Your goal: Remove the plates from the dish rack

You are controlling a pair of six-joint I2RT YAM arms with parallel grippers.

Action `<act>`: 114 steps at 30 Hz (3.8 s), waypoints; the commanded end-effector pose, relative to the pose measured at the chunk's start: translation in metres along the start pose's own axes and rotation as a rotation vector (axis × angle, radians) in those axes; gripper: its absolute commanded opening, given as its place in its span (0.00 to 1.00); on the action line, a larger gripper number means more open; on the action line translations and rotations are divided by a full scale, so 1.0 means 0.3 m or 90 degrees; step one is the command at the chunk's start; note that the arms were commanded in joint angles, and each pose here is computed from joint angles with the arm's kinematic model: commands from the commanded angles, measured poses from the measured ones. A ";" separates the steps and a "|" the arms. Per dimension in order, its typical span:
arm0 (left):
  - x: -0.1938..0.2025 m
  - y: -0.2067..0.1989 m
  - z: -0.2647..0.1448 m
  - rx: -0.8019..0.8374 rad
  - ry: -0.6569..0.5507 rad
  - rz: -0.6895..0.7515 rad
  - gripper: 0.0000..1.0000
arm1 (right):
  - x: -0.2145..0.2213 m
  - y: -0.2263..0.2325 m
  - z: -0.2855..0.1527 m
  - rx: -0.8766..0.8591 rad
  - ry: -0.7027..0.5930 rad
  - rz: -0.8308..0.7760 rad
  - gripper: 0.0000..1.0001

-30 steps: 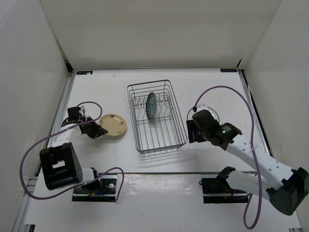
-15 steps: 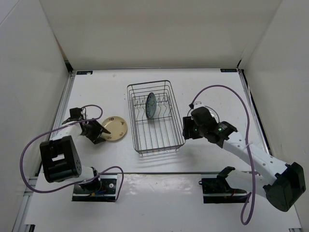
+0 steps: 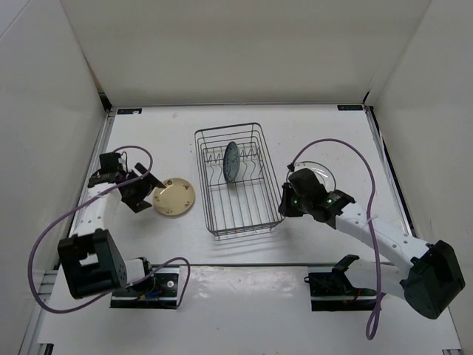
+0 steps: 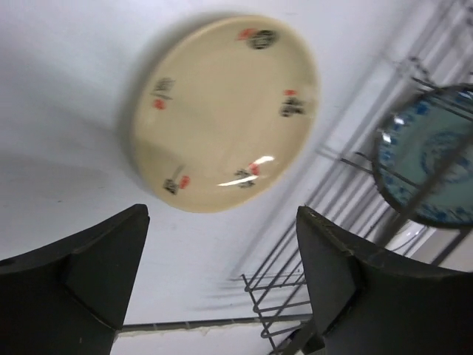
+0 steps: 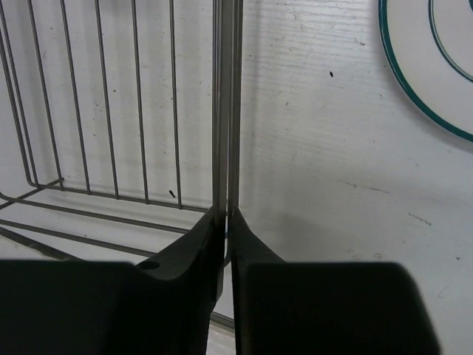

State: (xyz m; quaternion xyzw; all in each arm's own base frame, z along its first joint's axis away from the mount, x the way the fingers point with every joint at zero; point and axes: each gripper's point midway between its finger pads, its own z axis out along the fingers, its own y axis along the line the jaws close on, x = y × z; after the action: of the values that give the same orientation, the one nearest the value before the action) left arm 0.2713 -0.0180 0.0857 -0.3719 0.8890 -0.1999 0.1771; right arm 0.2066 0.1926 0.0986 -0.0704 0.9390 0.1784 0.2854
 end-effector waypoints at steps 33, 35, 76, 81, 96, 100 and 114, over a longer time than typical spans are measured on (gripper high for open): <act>0.381 -0.940 0.122 0.113 -0.190 0.745 0.86 | -0.149 -0.112 -0.331 0.077 -0.213 0.065 0.71; 0.383 -0.935 0.146 0.100 -0.184 0.748 0.79 | -0.132 -0.136 -0.378 0.080 -0.227 0.063 0.71; 0.168 -0.524 -0.413 0.027 -0.390 0.797 0.00 | -0.029 -0.236 -0.414 0.111 -0.239 0.042 0.81; 0.179 -0.380 -0.255 -0.035 -0.363 0.759 0.00 | 0.001 -0.221 -0.375 0.103 -0.198 0.035 0.83; 0.180 -0.224 0.031 -0.216 -0.295 0.740 0.03 | 0.024 -0.239 -0.413 0.105 -0.195 0.022 0.84; 0.184 -0.230 0.035 -0.221 -0.287 0.725 0.23 | 0.022 -0.247 -0.421 0.112 -0.200 0.022 0.85; 0.187 -0.389 -0.186 -0.120 -0.315 0.707 0.99 | 0.011 -0.261 -0.419 0.139 -0.190 0.008 0.90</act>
State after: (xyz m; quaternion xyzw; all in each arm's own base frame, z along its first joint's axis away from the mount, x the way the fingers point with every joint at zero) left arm 0.2775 -0.1204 0.1358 0.1100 0.9097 0.1218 0.3814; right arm 0.1531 0.0773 0.1584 -0.0057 0.9057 0.0977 0.4124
